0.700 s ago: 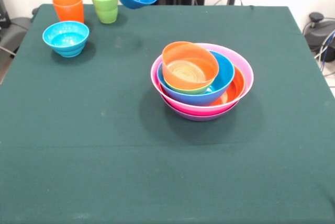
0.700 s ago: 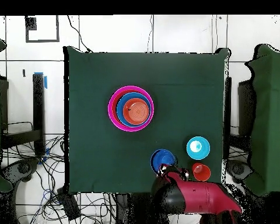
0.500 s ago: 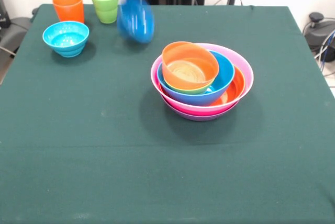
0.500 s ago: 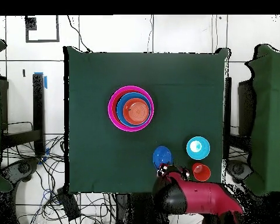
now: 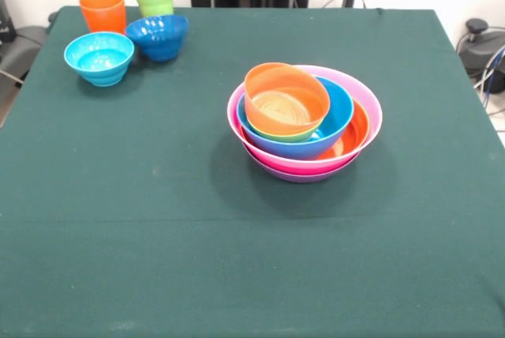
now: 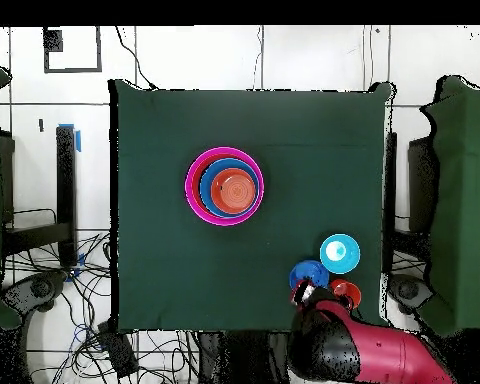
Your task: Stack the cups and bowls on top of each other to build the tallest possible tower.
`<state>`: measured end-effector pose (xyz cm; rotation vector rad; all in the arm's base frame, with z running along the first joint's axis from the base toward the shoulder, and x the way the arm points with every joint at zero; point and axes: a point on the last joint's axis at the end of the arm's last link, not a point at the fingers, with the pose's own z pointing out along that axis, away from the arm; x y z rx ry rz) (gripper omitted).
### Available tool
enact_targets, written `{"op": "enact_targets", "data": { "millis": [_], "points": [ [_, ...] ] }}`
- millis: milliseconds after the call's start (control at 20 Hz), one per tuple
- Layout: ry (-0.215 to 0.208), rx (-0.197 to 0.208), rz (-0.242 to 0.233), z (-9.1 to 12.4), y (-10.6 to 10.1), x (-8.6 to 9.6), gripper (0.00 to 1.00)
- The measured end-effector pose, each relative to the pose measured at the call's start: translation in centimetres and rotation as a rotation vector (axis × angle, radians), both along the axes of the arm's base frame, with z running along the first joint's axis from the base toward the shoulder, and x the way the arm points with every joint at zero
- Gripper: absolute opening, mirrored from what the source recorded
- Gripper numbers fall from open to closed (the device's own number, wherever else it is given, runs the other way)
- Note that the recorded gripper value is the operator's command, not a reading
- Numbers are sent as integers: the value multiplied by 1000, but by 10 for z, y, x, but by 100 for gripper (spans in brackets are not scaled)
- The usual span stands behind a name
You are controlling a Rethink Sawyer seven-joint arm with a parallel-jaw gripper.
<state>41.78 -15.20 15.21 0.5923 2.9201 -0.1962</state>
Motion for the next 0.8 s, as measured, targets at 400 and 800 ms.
{"op": "enact_targets", "data": {
  "millis": [400,800],
  "points": [
    [54,14,126,2,49,28,100],
    [42,31,178,-3,66,50,100]
  ]
}}
